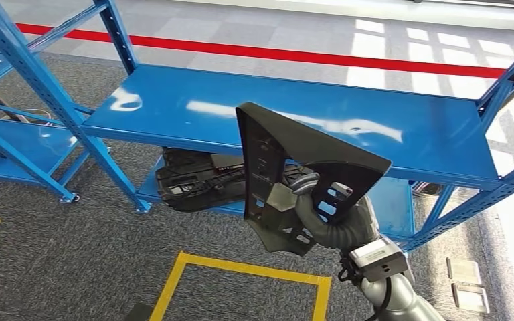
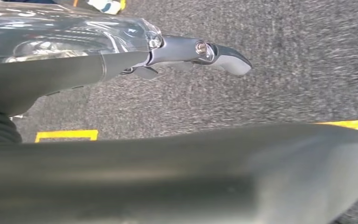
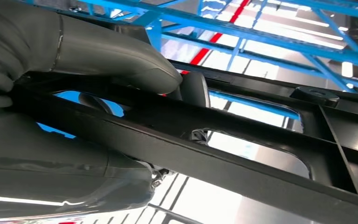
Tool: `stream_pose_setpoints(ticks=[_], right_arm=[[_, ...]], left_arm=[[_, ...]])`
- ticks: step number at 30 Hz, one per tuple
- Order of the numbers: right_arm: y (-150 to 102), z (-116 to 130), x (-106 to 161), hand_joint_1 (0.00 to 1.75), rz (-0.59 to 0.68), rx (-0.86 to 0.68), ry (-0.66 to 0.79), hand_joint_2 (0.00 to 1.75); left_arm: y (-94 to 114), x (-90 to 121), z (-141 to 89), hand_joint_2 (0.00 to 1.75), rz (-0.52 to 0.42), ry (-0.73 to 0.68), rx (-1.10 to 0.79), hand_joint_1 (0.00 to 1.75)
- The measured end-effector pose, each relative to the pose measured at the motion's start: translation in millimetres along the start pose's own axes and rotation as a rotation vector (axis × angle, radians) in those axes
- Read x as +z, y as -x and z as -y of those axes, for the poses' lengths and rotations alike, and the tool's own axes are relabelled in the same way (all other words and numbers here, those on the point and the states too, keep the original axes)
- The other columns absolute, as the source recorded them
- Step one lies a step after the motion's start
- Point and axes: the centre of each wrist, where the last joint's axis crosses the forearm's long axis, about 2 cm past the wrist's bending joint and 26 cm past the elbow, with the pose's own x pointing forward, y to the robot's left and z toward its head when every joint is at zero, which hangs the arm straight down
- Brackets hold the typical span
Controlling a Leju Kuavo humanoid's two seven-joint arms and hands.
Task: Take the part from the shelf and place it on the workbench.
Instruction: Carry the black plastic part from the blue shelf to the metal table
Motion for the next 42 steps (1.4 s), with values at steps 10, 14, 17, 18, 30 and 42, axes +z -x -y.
stream_pose_setpoints(ticks=[10,14,17,18,30,42], right_arm=[[-2.3,-3.3,18.8,1.75,-0.04,0.017,0.054,1.75],[-4.2,-5.7,26.6,1.75,-0.063,0.012,0.063,1.75],[-4.6,-6.5,29.3,1.75,-0.075,0.009,0.067,1.75],[-4.9,-6.7,29.8,1.75,-0.077,0.01,0.069,1.75],[-5.3,3.7,34.4,1.75,-0.072,0.07,0.123,1.75],[-4.1,8.4,38.1,1.75,-0.066,0.098,0.144,1.75]], left_arm=[[-3.8,0.5,1.0,1.75,0.011,0.011,-0.038,0.0],[-5.5,0.4,1.2,1.75,0.003,0.025,-0.062,0.0],[-6.8,0.2,0.9,1.75,0.003,0.025,-0.064,0.0],[-7.4,0.0,0.5,1.75,0.005,0.023,-0.064,0.0],[-6.2,0.3,0.5,1.75,0.047,0.0,-0.065,0.0],[-9.8,0.5,0.7,1.75,0.076,-0.004,-0.074,0.0]])
